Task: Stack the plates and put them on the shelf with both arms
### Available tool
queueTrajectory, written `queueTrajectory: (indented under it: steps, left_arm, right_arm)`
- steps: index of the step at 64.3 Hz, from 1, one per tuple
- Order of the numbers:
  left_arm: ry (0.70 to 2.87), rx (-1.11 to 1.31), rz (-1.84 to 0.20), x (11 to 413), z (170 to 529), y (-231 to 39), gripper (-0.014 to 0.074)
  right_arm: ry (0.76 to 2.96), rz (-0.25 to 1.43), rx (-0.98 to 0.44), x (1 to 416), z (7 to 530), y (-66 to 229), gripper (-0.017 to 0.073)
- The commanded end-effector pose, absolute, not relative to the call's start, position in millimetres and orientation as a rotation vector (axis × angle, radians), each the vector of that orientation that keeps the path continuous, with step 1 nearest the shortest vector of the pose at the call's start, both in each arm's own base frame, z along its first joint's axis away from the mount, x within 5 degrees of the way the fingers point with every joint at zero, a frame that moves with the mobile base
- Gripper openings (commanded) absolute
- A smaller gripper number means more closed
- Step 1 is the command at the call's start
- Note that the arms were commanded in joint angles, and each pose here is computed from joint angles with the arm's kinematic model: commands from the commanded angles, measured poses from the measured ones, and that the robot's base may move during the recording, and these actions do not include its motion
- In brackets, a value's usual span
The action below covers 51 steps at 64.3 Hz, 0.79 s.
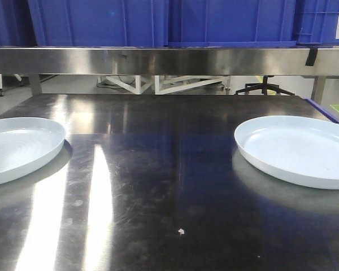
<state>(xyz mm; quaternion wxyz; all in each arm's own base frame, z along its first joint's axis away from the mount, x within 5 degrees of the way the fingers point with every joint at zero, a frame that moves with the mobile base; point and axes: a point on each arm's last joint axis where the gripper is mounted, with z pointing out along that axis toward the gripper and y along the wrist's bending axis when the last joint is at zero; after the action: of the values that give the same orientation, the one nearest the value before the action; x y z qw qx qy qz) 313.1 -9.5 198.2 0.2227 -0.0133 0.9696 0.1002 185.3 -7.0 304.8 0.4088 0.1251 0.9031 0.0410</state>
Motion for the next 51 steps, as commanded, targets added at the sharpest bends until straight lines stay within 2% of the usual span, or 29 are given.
queueTrajectory:
  steps: [1, 4, 13, 17, 28, 51]
  left_arm:
    - [2.612, -0.050, 0.258, 318, 213, -10, 0.0445]
    - [2.612, -0.049, 0.257, 318, 212, -10, 0.0385]
    - [2.620, -0.068, 0.246, 318, 212, -10, 0.0064]
    - [2.620, -0.100, 0.225, 317, 216, -11, 0.0108]
    - [2.564, -0.107, 0.185, 313, 243, -19, 0.0091]
    - [2.357, 0.031, 0.067, 292, 309, -57, 0.0090]
  right_arm:
    - [2.167, 0.108, 0.291, 190, 323, -7, 0.0539]
    - [2.167, 0.108, 0.291, 190, 323, -7, 0.0539]
    - [2.167, 0.108, 0.291, 190, 323, -7, 0.0539]
    - [2.167, 0.108, 0.291, 190, 323, -7, 0.0539]
    - [2.167, 0.108, 0.291, 190, 323, -7, 0.0539]
    - [2.165, 0.108, 0.291, 190, 323, -7, 0.0539]
